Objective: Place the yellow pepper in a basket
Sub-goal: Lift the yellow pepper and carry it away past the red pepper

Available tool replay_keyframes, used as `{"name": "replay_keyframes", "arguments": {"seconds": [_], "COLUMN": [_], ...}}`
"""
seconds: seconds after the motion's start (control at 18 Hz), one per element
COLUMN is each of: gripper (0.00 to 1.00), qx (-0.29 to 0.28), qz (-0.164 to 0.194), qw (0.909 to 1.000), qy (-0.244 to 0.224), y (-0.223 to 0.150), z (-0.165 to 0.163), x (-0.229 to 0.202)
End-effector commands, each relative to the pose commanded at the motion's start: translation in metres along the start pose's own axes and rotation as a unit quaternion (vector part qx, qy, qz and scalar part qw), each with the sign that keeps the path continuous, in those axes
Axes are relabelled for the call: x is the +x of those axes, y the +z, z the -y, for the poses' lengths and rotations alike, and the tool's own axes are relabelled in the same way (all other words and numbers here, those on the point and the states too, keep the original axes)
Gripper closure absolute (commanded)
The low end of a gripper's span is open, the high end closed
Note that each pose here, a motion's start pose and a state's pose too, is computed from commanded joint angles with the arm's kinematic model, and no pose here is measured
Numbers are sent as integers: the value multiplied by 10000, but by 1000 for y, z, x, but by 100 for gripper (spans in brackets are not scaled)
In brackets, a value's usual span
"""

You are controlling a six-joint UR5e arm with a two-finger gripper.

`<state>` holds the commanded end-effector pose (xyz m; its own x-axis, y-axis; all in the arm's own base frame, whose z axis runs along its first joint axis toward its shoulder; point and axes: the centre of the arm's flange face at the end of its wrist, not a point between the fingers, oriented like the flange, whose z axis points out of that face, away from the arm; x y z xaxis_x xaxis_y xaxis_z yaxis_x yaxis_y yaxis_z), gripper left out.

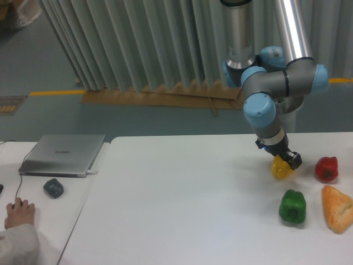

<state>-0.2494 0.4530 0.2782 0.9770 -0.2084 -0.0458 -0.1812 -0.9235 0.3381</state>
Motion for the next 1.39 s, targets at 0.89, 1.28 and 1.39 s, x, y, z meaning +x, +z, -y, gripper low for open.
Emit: {"name": "replay_keyframes", "arguments": {"seconds": [0.89, 1.28, 1.39], "gripper": [61, 61, 61], "qx": [802, 922, 1122], "qz": [339, 502, 489], "qw": [9899, 9736, 9684], "qy": [1115, 2028, 2173], "y": [-95, -95, -89], "z": [-104, -155, -170], "x": [-114, -157, -168]}}
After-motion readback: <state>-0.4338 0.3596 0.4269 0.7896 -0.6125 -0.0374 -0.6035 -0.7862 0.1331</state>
